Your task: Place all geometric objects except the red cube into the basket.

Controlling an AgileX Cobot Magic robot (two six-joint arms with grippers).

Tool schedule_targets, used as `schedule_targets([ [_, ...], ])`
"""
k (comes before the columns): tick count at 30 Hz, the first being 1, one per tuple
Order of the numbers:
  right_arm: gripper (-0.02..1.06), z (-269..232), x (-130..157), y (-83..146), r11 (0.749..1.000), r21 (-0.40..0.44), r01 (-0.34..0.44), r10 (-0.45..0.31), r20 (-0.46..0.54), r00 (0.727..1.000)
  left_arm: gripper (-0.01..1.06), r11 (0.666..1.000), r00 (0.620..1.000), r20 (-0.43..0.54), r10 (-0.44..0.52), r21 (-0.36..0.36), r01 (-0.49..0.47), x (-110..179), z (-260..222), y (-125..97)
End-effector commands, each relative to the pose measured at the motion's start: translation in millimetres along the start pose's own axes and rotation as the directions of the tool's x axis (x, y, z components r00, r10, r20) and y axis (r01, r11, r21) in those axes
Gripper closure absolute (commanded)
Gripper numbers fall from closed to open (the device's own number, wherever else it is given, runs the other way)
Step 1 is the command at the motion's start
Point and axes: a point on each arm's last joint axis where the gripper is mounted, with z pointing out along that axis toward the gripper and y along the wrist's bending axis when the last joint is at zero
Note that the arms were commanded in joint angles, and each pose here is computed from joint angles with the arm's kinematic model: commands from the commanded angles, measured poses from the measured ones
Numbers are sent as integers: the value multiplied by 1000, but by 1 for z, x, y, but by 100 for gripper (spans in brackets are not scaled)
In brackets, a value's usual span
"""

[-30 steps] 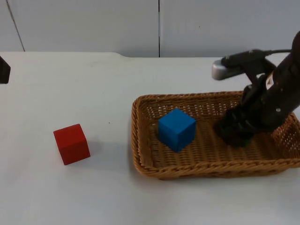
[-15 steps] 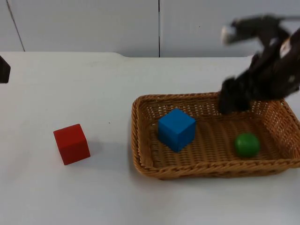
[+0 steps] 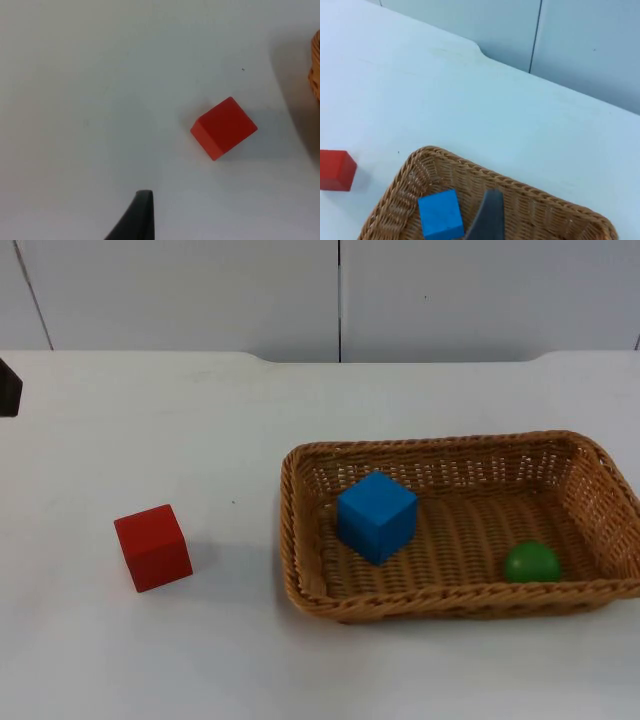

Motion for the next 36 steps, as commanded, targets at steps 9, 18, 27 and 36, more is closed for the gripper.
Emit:
schedule_targets([
  [9,32,-85,19,1,1000,9,25,-26,134,991,0,997,981,182,70,1,-71,10,-53,-7],
  [18,32,-152,72,2,1000,17,21,-25,244,970,0,991,925,357,131,-9,-137,44,-114,-17],
  [27,32,-193,117,3,1000,22,17,-23,303,953,0,982,900,397,180,-18,-188,79,-139,-21],
  [36,32,-220,159,2,999,47,19,-31,268,963,0,986,888,433,155,-15,-165,123,-127,-18],
])
